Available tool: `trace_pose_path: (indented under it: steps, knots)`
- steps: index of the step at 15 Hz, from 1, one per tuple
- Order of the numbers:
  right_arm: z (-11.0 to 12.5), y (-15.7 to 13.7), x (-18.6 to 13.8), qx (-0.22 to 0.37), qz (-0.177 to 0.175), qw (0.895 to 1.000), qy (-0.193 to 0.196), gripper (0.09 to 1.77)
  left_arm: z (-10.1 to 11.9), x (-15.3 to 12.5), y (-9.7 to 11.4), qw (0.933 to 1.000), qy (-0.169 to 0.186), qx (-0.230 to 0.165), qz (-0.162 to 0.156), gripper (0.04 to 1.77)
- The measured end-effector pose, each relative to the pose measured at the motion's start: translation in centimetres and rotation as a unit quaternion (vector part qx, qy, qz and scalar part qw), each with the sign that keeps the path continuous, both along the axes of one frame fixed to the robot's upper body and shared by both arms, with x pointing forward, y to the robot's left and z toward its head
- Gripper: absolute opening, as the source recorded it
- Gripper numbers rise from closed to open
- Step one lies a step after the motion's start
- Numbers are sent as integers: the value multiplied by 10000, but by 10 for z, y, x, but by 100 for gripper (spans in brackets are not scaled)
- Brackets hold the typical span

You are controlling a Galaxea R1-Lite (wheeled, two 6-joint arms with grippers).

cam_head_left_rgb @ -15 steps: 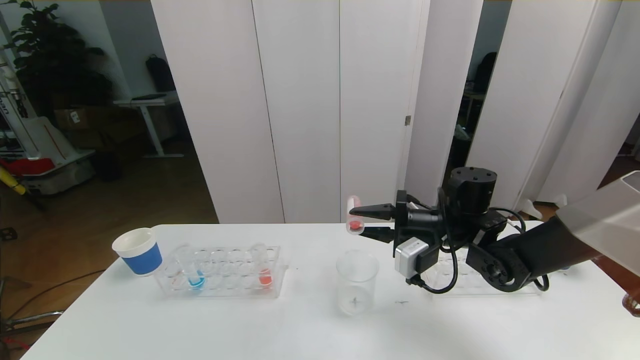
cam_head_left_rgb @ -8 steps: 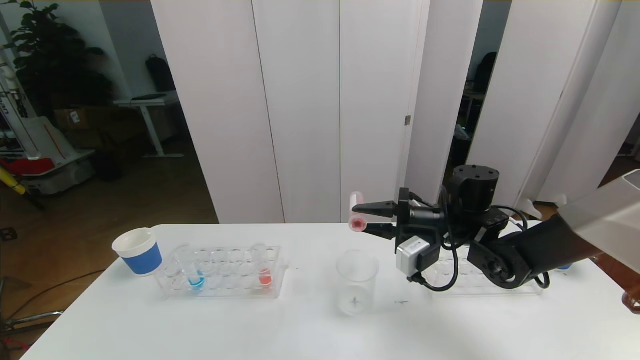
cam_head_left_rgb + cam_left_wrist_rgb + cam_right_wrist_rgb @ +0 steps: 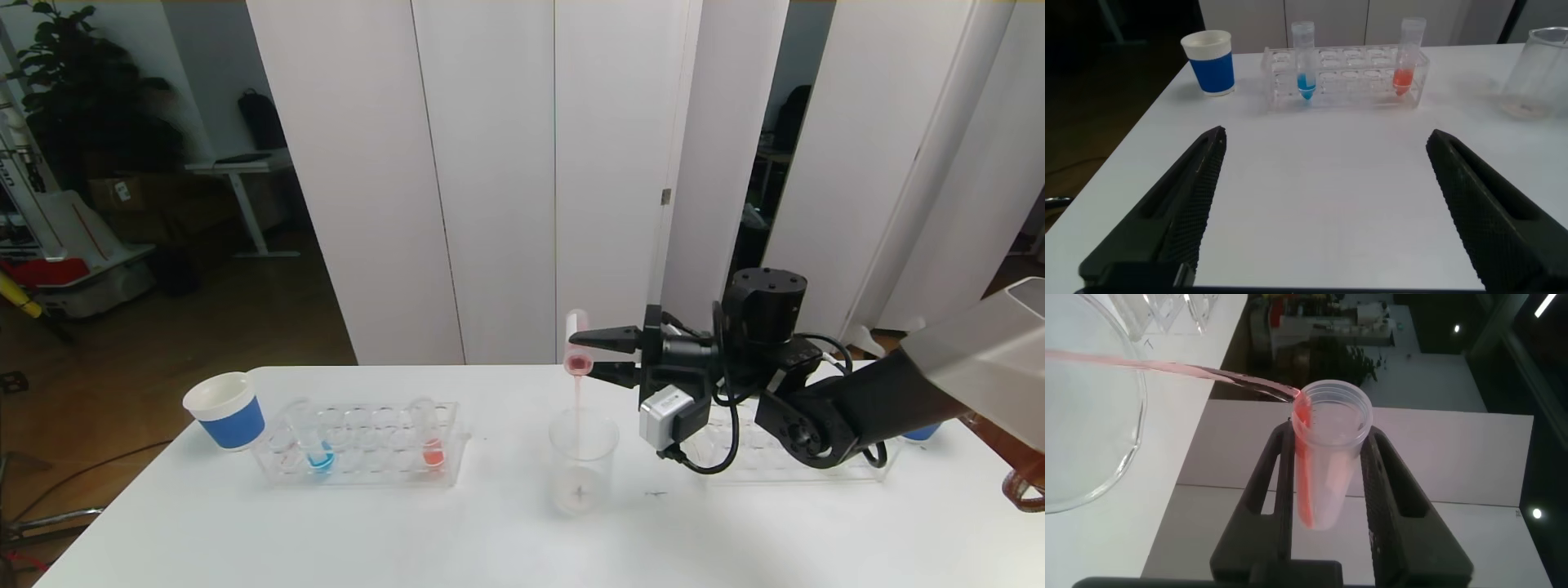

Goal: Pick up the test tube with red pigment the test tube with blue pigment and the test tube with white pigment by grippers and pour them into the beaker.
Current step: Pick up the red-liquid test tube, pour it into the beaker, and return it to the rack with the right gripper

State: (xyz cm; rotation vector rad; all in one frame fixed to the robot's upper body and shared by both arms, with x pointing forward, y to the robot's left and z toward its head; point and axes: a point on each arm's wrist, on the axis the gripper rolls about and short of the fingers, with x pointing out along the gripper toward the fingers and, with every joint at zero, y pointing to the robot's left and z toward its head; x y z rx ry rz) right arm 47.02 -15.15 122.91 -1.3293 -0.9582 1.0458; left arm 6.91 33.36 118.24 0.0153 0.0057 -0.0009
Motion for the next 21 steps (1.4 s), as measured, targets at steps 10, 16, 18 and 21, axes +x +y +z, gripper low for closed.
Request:
trace_pose_path:
  steps: [10,16,18,21]
  knots:
    - [-1,-4,3,-63,-43,9998,-178,59,0,0,0,10000,0,0,2,175]
    - [-1,-6,3,-94,-59,9995,-304,59,0,0,0,10000,2,0,2,175]
    - [0,-6,4,-118,-56,9991,-399,59,0,0,0,10000,0,0,2,175]
    - [2,-6,5,-134,-64,9983,-561,59,0,0,0,10000,0,0,2,175]
